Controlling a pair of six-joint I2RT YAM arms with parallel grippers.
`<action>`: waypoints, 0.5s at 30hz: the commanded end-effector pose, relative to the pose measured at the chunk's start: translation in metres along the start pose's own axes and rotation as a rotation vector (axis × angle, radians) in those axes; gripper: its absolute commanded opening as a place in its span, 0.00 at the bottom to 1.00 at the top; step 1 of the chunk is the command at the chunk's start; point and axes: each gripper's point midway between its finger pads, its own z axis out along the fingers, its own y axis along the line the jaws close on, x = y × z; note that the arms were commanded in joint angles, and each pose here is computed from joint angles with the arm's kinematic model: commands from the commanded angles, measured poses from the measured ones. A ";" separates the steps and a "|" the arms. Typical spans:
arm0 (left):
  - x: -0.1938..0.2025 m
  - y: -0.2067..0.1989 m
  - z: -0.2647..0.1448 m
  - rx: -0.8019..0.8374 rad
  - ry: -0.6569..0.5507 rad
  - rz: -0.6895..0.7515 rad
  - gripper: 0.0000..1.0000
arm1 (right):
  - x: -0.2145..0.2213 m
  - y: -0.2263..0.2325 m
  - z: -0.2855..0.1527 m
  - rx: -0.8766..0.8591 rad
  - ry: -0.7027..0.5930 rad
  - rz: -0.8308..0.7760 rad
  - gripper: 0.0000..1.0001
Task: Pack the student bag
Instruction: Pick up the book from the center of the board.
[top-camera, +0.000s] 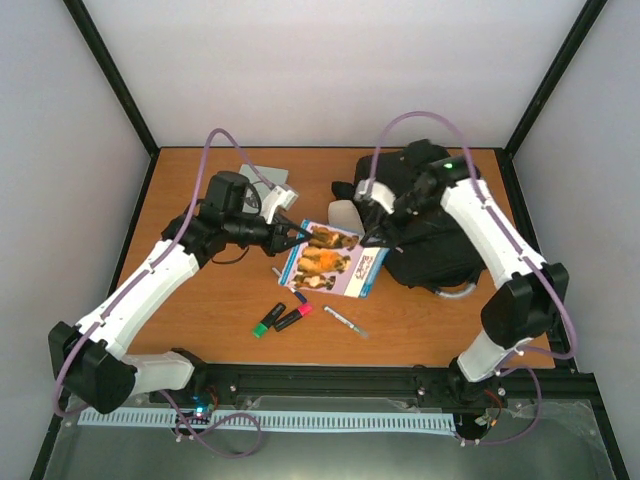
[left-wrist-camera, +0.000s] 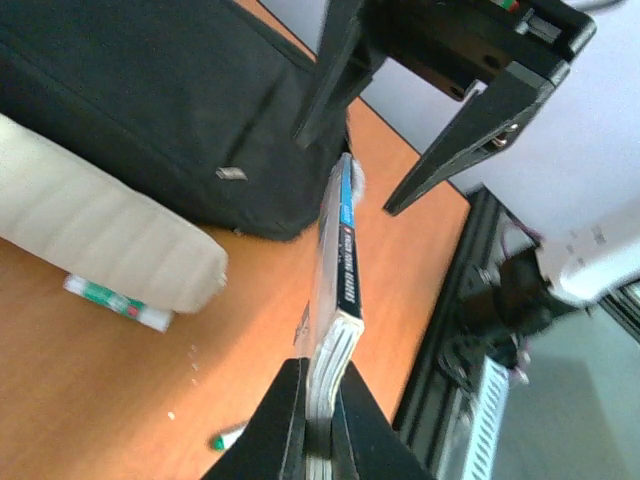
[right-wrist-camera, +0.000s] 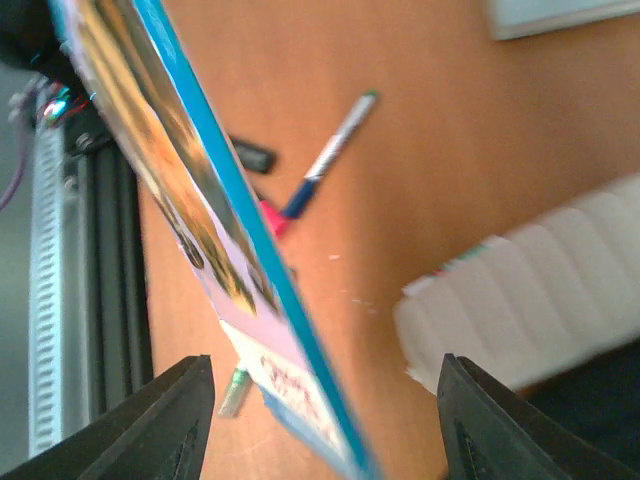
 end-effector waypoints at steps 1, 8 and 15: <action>-0.066 0.008 -0.019 -0.122 -0.283 -0.028 0.01 | -0.019 -0.030 -0.055 0.157 -0.243 0.100 0.66; -0.107 0.026 -0.048 -0.189 -0.630 -0.182 0.01 | 0.019 -0.088 -0.116 0.371 -0.455 0.444 0.72; -0.108 0.035 -0.052 -0.122 -0.772 -0.311 0.01 | 0.044 -0.099 -0.125 0.275 -0.562 0.579 0.75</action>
